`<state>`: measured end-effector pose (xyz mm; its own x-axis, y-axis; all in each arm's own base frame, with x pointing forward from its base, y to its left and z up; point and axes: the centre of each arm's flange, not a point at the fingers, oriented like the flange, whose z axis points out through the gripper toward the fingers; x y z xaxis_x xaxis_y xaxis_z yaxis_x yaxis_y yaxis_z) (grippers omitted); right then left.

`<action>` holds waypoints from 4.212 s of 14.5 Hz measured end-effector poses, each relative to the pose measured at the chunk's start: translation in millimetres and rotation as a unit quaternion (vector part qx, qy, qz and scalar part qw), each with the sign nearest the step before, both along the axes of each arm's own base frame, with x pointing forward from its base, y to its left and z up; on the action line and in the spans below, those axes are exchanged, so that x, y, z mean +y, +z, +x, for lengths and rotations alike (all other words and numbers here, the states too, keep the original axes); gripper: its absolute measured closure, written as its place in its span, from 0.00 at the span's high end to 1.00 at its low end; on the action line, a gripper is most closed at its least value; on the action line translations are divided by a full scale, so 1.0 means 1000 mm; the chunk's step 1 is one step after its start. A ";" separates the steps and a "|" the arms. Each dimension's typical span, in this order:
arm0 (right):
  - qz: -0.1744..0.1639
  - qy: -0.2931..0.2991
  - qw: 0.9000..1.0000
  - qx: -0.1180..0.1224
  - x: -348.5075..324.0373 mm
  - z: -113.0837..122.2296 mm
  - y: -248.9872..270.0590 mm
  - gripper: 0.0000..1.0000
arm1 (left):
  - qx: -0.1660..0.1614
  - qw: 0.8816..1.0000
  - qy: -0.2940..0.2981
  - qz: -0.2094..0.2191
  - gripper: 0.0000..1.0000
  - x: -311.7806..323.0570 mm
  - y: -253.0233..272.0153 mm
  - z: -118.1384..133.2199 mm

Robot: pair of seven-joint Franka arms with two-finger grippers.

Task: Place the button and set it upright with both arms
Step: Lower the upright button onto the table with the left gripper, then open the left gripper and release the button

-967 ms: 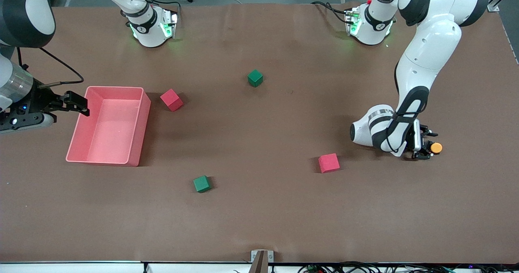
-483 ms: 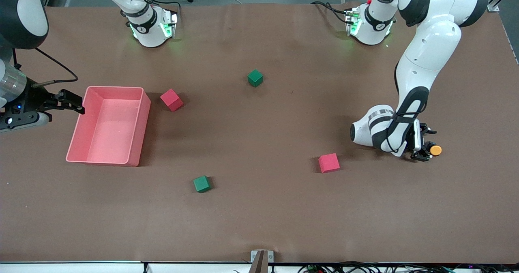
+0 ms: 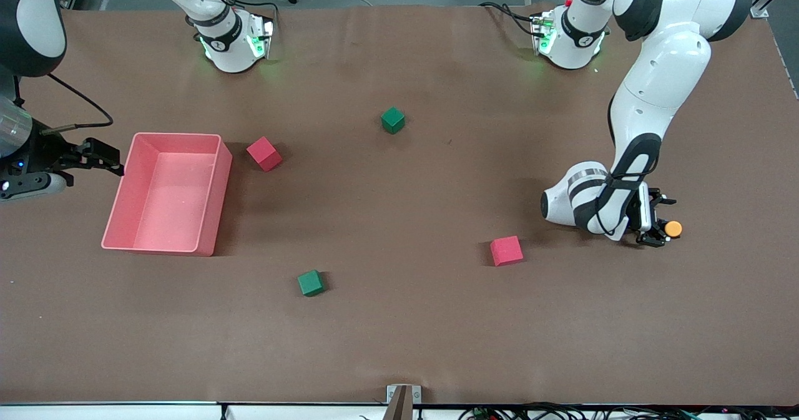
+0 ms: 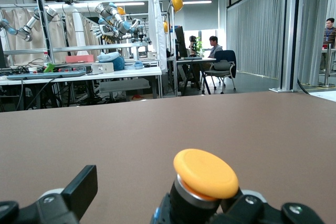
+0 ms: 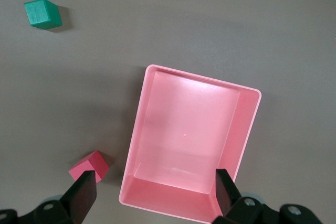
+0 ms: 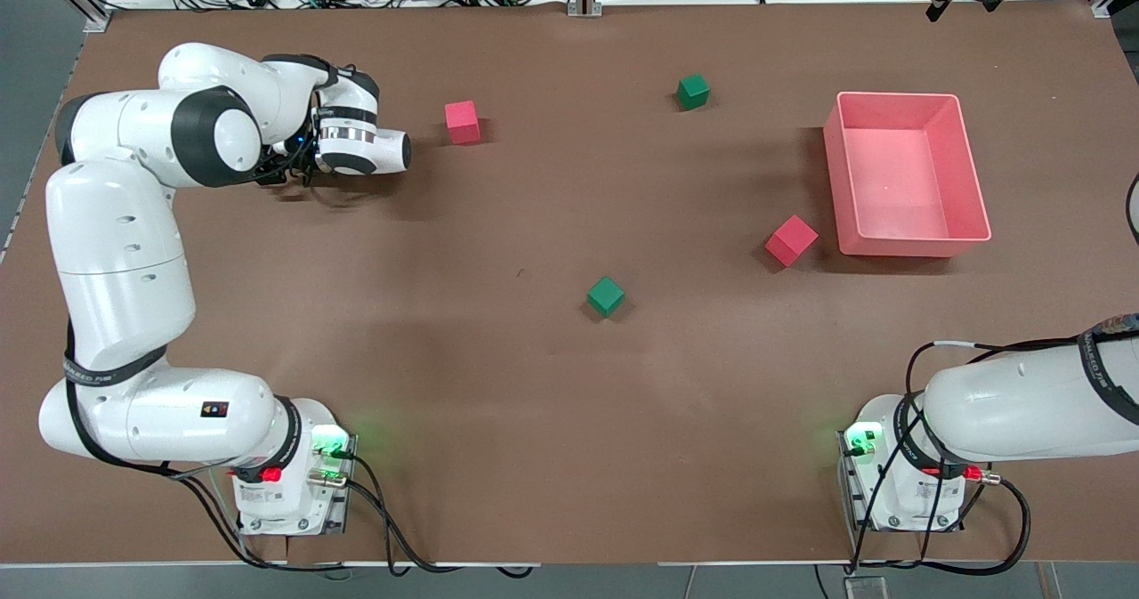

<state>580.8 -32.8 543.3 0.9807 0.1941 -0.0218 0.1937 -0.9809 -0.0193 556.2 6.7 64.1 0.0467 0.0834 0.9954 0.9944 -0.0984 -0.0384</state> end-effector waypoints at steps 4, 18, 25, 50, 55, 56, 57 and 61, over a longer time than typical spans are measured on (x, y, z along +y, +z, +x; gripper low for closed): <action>0.000 -0.002 1.000 -0.001 -0.003 0.000 0.000 1.00 | 0.000 1.000 0.002 0.003 1.00 0.001 0.001 0.000; 0.003 -0.010 1.000 -0.006 -0.015 0.000 0.002 1.00 | 0.012 1.000 0.007 0.019 1.00 0.002 0.014 0.008; 0.008 -0.014 1.000 -0.001 -0.018 -0.003 0.012 1.00 | 0.017 1.000 0.007 0.018 1.00 0.000 0.030 0.028; 0.010 -0.047 0.999 -0.020 0.004 -0.023 0.060 1.00 | 0.407 0.825 -0.161 -0.358 1.00 -0.023 0.293 0.118; 0.010 -0.049 0.999 -0.020 0.005 -0.023 0.061 1.00 | 0.475 0.694 -0.300 -0.450 1.00 -0.030 0.353 0.106; 0.010 -0.049 0.998 -0.021 0.005 -0.023 0.062 1.00 | 0.480 0.669 -0.328 -0.463 1.00 -0.023 0.367 0.103; 0.010 -0.050 0.998 -0.023 0.004 -0.023 0.064 1.00 | 0.486 0.644 -0.352 -0.474 1.00 -0.015 0.380 0.098; 0.010 -0.051 0.998 -0.025 0.002 -0.023 0.067 1.00 | 0.478 0.566 -0.428 -0.518 1.00 0.004 0.434 0.073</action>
